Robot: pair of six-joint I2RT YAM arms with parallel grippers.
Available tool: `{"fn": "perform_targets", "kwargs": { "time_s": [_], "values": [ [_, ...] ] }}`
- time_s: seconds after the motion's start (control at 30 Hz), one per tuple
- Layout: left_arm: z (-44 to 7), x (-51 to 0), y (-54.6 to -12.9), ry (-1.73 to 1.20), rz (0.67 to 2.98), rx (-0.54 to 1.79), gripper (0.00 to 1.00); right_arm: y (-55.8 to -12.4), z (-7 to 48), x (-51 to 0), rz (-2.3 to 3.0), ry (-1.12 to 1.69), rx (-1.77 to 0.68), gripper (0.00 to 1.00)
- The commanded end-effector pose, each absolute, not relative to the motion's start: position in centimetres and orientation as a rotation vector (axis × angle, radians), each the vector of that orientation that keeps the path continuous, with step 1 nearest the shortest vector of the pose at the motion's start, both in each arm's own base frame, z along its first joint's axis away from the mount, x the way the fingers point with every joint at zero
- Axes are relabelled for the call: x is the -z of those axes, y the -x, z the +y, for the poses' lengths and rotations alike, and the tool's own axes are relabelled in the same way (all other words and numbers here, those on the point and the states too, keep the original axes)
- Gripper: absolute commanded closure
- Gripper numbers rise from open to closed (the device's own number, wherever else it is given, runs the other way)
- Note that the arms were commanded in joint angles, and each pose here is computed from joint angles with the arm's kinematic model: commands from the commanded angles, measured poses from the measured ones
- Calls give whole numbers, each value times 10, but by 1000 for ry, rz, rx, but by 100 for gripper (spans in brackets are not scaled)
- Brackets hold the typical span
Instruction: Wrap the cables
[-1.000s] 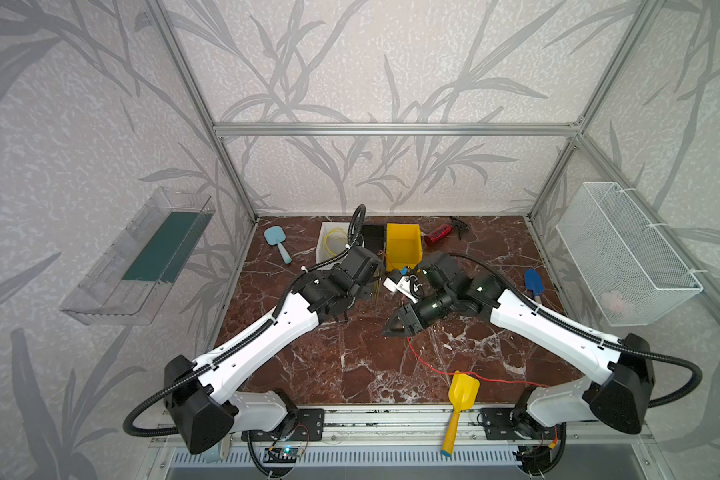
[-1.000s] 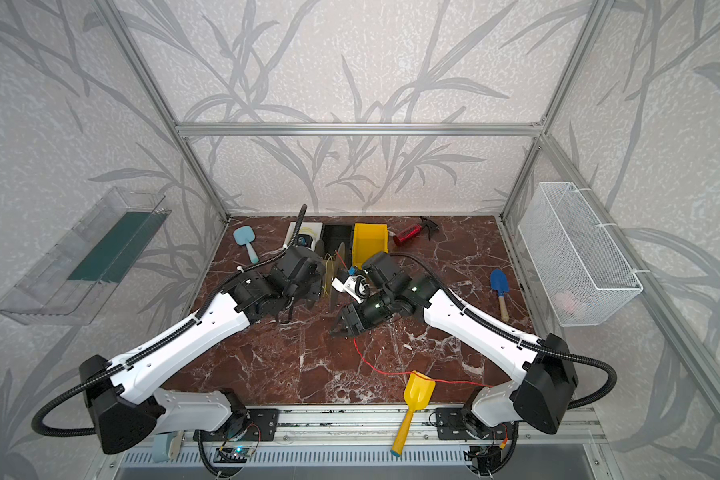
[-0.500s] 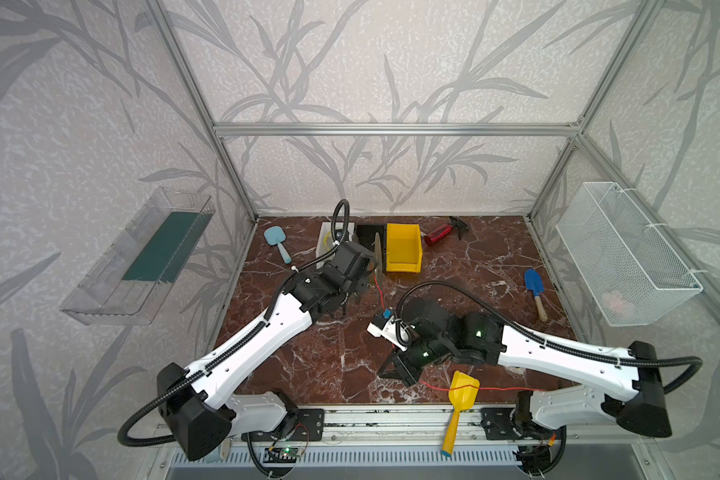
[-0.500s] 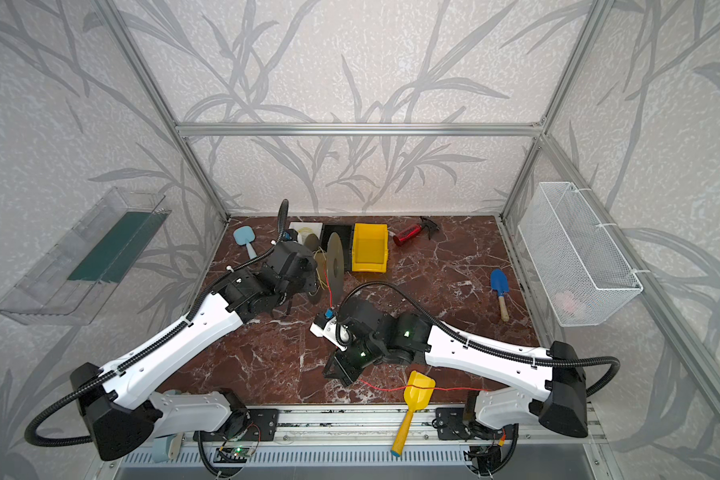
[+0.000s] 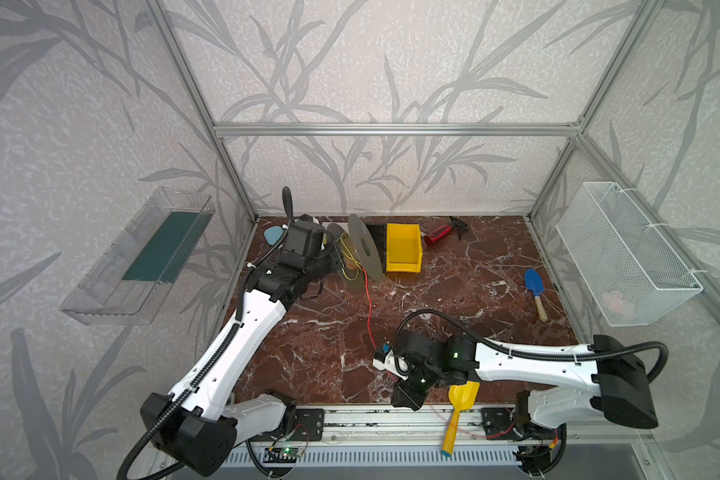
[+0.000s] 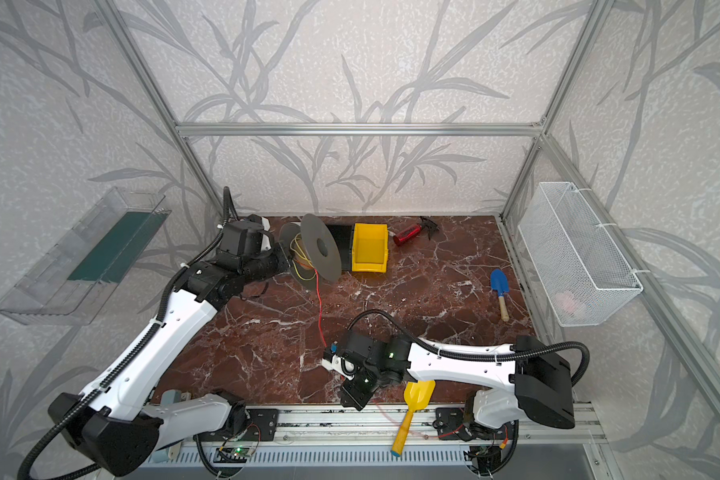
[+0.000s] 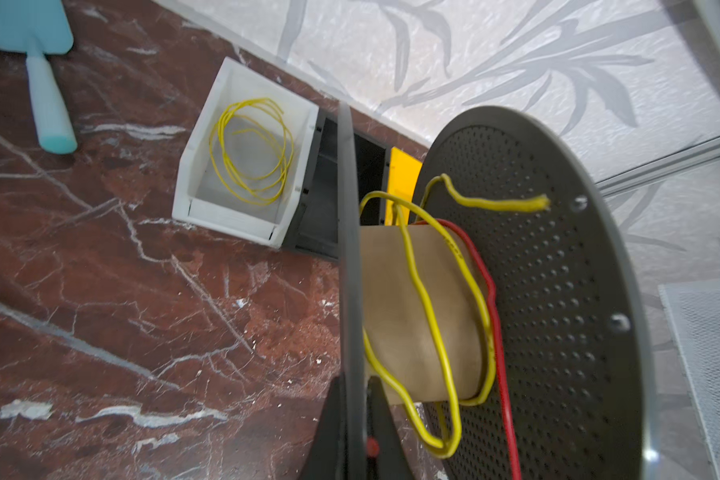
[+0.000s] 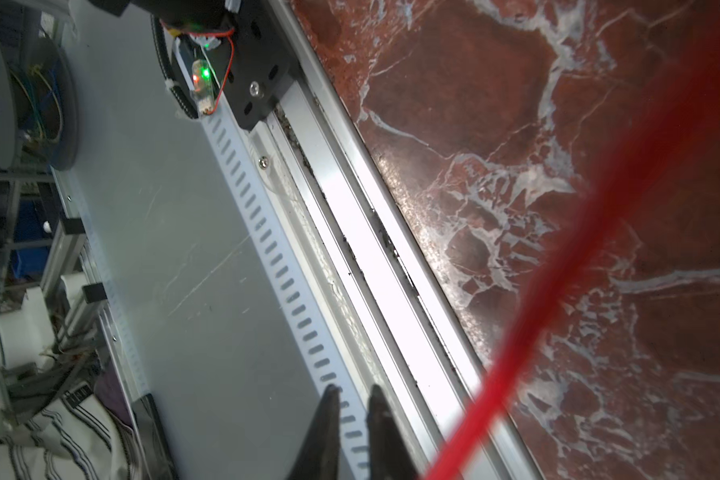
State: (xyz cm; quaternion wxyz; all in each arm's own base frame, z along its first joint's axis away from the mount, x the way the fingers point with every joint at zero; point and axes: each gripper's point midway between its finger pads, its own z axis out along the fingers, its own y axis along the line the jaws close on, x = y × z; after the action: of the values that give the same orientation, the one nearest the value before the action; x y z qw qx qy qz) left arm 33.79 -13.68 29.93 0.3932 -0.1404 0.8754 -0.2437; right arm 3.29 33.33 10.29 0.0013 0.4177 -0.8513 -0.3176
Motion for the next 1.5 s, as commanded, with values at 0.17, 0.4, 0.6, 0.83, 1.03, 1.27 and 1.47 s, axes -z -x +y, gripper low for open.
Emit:
{"fn": "perform_targets", "kwargs": {
  "time_s": [0.17,0.4,0.6,0.83,1.03,1.27,1.47],
  "values": [
    [-134,-377,-328,255,2006,881,100,-36,311,-97,-2690,-1316,871,100],
    [-97,-435,-310,223,1823,1174,100,-98,273,-101,-2798,-972,894,100],
    [-94,-465,-278,78,1720,1284,100,-170,256,-126,-2829,-753,992,100],
    [-106,-428,-235,-58,1817,1200,100,-271,228,-124,-2899,-399,1148,100],
    [-112,-368,-216,-93,2049,1050,100,-322,238,-160,-3014,-388,1236,100],
    [-132,-297,-203,-249,2284,777,100,-348,256,-181,-2916,-406,1358,100],
    [-134,-249,-201,-409,2460,451,100,-356,263,-215,-2925,-476,1371,100]
  ]
}}
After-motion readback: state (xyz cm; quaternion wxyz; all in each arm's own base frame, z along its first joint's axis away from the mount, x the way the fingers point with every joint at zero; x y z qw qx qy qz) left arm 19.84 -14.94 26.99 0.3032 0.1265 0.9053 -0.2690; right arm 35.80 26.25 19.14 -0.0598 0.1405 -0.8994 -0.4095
